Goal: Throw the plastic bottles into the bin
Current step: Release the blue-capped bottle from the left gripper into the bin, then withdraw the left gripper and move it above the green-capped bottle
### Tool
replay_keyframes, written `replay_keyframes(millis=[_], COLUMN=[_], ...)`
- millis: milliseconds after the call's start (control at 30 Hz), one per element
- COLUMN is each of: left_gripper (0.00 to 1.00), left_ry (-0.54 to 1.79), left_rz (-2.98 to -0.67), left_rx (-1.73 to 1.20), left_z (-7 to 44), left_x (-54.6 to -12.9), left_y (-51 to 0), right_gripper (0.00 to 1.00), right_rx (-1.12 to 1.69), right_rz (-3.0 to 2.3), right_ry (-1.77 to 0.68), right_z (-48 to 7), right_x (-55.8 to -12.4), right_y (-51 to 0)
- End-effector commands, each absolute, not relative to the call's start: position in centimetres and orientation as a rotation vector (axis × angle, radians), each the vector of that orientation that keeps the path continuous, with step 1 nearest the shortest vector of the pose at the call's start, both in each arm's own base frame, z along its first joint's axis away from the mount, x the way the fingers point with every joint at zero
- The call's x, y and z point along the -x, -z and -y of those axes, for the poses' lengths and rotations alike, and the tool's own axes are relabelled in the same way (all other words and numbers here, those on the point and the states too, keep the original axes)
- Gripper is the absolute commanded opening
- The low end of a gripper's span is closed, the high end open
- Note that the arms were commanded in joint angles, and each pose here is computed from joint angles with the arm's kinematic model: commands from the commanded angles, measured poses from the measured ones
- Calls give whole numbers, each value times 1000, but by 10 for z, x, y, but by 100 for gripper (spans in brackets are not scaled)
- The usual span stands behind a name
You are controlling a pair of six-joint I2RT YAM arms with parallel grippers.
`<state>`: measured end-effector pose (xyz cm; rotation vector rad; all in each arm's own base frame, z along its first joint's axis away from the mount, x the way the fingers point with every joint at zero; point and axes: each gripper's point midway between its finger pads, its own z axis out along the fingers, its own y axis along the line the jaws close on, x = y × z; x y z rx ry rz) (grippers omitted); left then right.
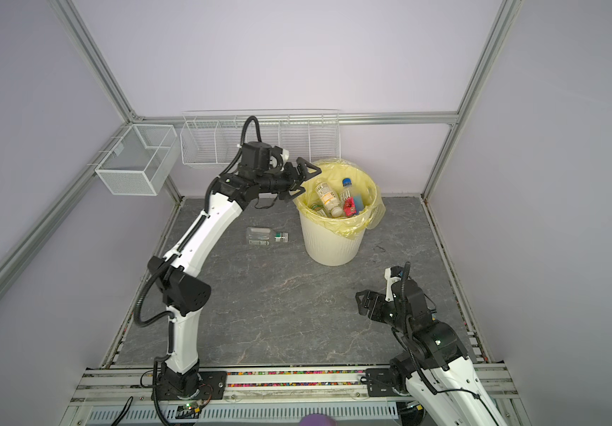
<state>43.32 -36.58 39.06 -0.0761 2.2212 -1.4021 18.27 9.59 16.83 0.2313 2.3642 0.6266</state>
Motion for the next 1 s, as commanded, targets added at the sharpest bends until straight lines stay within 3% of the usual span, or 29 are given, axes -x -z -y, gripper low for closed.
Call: replay_keyframes(millis=[0,267,633,967], left_gripper=[100,100,100,100], left_ry=[1356,1184,991,823], left_rz=[-2017,-2143,-2207,-2307], left_rx=[29,46,324,469], left_z=[322,287,213,177], left_x=[-412,-389,-393,-410], left_y=[-467,-432,-354,-293], right_gripper=[88,88,88,88], right_rx=[-234,-232,-249,-306], right_rz=[-2353,-2363,-2376,-2391], right_ry=[-628,-614,-554,-458], right_z=[-96,-97,-87,-71], right_x=[-184,-188,-183,-177], right_y=[-175,-175,-174,-167])
